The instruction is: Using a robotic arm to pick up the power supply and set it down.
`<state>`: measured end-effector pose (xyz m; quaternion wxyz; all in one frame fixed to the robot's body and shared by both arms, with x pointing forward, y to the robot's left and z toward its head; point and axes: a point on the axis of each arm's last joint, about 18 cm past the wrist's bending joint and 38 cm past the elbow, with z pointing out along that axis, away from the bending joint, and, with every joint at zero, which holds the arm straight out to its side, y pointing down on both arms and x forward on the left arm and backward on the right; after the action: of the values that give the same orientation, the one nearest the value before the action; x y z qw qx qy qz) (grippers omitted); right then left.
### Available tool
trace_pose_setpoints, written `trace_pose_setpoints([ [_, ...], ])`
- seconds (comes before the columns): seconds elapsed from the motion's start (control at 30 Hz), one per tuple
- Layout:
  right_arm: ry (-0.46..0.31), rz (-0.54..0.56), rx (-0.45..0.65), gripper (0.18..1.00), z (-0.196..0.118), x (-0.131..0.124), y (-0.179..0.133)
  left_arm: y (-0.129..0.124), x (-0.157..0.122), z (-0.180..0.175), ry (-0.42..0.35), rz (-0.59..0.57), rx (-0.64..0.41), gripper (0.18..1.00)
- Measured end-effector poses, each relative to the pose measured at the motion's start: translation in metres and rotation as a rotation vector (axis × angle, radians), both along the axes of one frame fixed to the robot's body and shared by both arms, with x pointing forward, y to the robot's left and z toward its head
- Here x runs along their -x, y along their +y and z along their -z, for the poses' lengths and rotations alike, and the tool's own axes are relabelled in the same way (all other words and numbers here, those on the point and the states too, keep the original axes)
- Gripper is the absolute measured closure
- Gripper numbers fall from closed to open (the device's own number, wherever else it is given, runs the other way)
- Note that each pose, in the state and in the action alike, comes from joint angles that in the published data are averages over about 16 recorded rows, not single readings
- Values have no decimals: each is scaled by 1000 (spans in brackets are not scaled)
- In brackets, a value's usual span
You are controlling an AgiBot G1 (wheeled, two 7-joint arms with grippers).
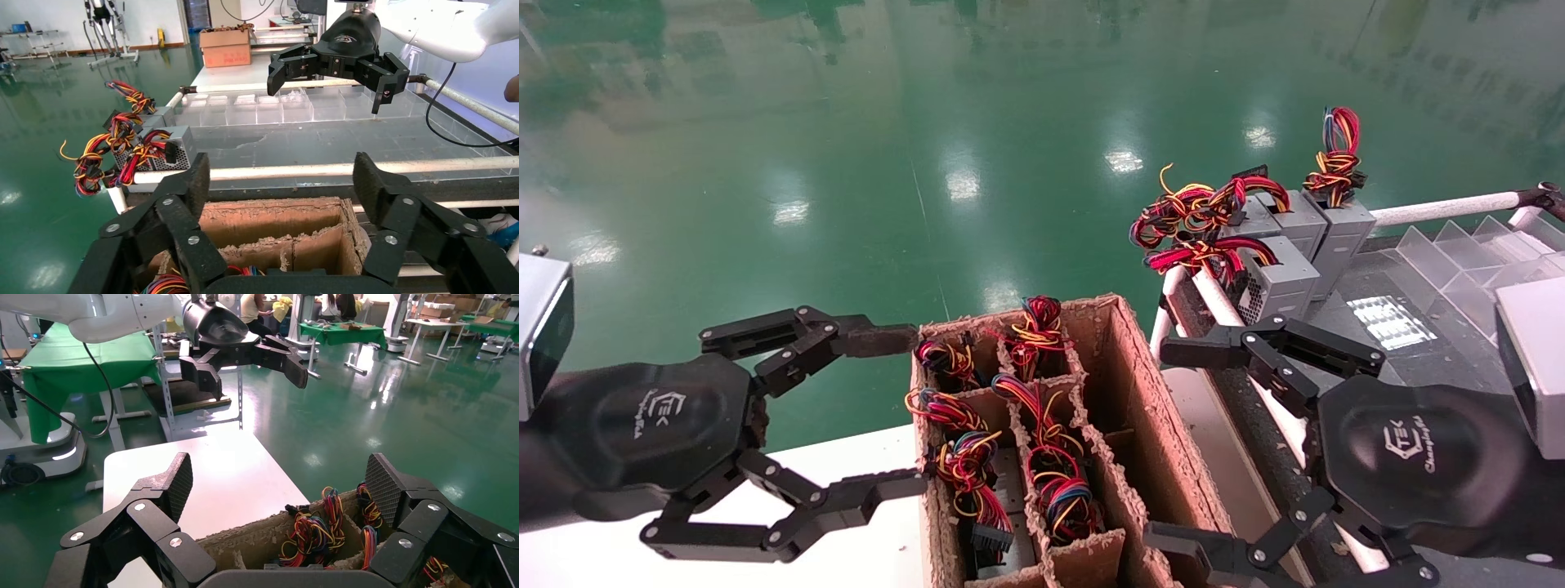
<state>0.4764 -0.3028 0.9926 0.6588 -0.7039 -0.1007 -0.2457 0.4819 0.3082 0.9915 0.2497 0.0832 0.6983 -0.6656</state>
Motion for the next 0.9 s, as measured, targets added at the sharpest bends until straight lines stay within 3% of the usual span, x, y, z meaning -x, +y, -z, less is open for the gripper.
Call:
trace_pose_setpoints([
  [0.33, 0, 0, 0, 178, 0, 0, 0, 0, 0, 0, 0, 0, 0, 452],
  [0.9, 0, 0, 0, 178, 0, 0, 0, 0, 0, 0, 0, 0, 0, 834],
])
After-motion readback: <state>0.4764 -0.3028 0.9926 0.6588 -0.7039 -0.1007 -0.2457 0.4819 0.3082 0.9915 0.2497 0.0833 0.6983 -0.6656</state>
